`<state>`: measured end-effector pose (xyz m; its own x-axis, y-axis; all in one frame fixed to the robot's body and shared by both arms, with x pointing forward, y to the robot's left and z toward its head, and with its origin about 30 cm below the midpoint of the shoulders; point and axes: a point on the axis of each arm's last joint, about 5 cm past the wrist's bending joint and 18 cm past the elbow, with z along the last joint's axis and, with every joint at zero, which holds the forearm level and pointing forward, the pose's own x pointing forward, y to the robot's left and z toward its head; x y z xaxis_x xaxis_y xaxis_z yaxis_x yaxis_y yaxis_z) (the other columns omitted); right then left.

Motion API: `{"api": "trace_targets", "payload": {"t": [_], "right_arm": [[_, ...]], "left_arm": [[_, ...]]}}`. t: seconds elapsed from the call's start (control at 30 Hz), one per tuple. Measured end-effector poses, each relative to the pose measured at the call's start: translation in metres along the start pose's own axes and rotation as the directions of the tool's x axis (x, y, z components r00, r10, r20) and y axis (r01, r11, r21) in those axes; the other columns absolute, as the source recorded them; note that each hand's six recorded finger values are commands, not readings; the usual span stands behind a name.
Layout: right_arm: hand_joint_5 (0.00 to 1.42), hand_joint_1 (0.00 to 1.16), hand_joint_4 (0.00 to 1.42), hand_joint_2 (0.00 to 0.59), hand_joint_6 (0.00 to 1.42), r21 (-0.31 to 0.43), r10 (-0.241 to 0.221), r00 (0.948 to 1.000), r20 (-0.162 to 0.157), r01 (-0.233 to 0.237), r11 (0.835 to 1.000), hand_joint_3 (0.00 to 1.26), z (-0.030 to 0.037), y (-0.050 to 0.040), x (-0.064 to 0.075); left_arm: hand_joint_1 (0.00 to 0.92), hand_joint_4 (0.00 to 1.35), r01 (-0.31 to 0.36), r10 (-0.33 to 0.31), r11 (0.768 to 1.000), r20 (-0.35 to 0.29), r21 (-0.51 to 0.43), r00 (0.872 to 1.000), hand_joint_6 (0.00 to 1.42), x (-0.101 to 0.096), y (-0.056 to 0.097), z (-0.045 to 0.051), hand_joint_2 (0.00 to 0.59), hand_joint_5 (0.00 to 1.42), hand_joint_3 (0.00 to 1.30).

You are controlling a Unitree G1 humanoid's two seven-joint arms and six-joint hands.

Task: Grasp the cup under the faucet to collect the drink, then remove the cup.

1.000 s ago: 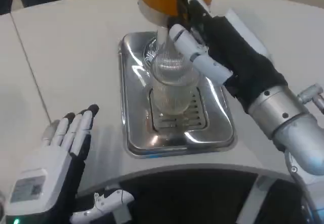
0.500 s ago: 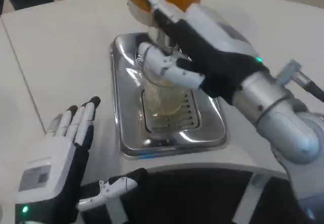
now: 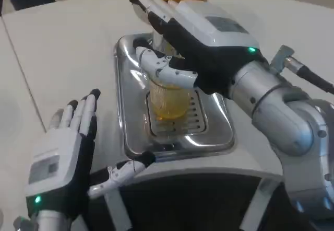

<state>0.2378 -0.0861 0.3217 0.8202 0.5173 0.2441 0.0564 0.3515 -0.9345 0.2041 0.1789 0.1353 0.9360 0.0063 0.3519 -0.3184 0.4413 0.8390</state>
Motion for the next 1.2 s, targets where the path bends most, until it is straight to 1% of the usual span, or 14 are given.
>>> {"api": "trace_targets", "payload": {"t": [0.27, 0.5, 0.7, 0.83, 0.9, 0.97, 1.03, 1.1, 1.13, 1.17, 1.2], "right_arm": [[0.0, 0.04, 0.0, 0.585, 0.05, 0.005, -0.011, 0.9999, -0.002, 0.011, 1.0, 0.03, 0.0028, -0.0003, -0.001], [0.0, 0.05, 0.0, 0.586, 0.05, 0.012, -0.027, 0.9996, -0.006, 0.027, 1.0, 0.03, 0.003, 0.0026, -0.006], [0.0, 0.06, 0.0, 0.586, 0.05, 0.013, -0.036, 0.9992, -0.016, 0.037, 0.999, 0.04, 0.0025, 0.0049, -0.01], [0.0, 0.06, 0.0, 0.586, 0.05, -0.001, -0.032, 0.9993, -0.017, 0.032, 0.999, 0.04, 0.0019, 0.0051, -0.012], [0.0, 0.07, 0.0, 0.586, 0.05, 0.001, -0.05, 0.9985, -0.024, 0.05, 0.999, 0.04, 0.0009, 0.0056, -0.015], [0.0, 0.13, 0.0, 0.586, 0.05, 0.006, -0.074, 0.9967, -0.033, 0.074, 0.997, 0.04, 0.0004, 0.0079, -0.019], [0.0, 0.17, 0.0, 0.586, 0.03, 0.017, -0.09, 0.9952, -0.039, 0.091, 0.996, 0.02, -0.0001, 0.0098, -0.022], [0.0, 0.18, 0.0, 0.586, 0.03, 0.054, -0.144, 0.9879, -0.056, 0.147, 0.988, 0.02, -0.0017, 0.0145, -0.028], [0.0, 0.2, 0.0, 0.586, 0.03, 0.08, -0.218, 0.9715, -0.092, 0.226, 0.971, 0.01, -0.0036, 0.0208, -0.036], [0.0, 0.23, 0.0, 0.586, 0.03, 0.082, -0.243, 0.9624, -0.121, 0.254, 0.964, 0.02, -0.0067, 0.0232, -0.039], [0.0, 0.25, 0.0, 0.586, 0.02, 0.082, -0.262, 0.9555, -0.135, 0.274, 0.958, 0.01, -0.0075, 0.0251, -0.041]], "left_arm": [[0.13, 0.0, -0.015, 0.015, 1.0, 0.001, -0.007, 1.0, 0.0, 0.011, -0.005, 0.0052, 0.055, 0.0, 0.0], [0.142, 0.0, -0.021, 0.021, 1.0, 0.006, -0.019, 1.0, 0.0, 0.021, -0.01, 0.0089, 0.054, 0.0, 0.0], [0.148, 0.0, -0.03, 0.031, 0.999, 0.027, -0.041, 0.999, 0.01, 0.031, -0.013, 0.017, 0.054, 0.0, 0.0], [0.15, 0.0, -0.025, 0.027, 0.998, 0.038, -0.05, 0.999, 0.01, 0.033, -0.015, 0.0206, 0.054, 0.0, 0.0], [0.151, 0.0, -0.024, 0.026, 0.998, 0.045, -0.057, 0.999, 0.01, 0.034, -0.016, 0.0227, 0.054, 0.0, 0.0], [0.151, 0.0, -0.028, 0.031, 0.998, 0.05, -0.063, 0.998, 0.01, 0.035, -0.016, 0.0243, 0.054, 0.0, 0.0], [0.151, 0.0, -0.031, 0.035, 0.997, 0.052, -0.066, 0.998, 0.01, 0.035, -0.016, 0.025, 0.054, 0.0, 0.0], [0.151, 0.0, -0.029, 0.033, 0.997, 0.057, -0.072, 0.998, 0.01, 0.035, -0.016, 0.0267, 0.054, 0.0, 0.0], [0.151, 0.0, -0.028, 0.033, 0.997, 0.059, -0.074, 0.998, 0.01, 0.035, -0.016, 0.0274, 0.054, 0.0, 0.0], [0.151, 0.0, -0.028, 0.033, 0.997, 0.06, -0.074, 0.998, 0.01, 0.035, -0.016, 0.0275, 0.054, 0.0, 0.0], [0.151, 0.0, -0.028, 0.033, 0.997, 0.062, -0.075, 0.998, 0.01, 0.035, -0.016, 0.0279, 0.054, 0.0, 0.0]]}}
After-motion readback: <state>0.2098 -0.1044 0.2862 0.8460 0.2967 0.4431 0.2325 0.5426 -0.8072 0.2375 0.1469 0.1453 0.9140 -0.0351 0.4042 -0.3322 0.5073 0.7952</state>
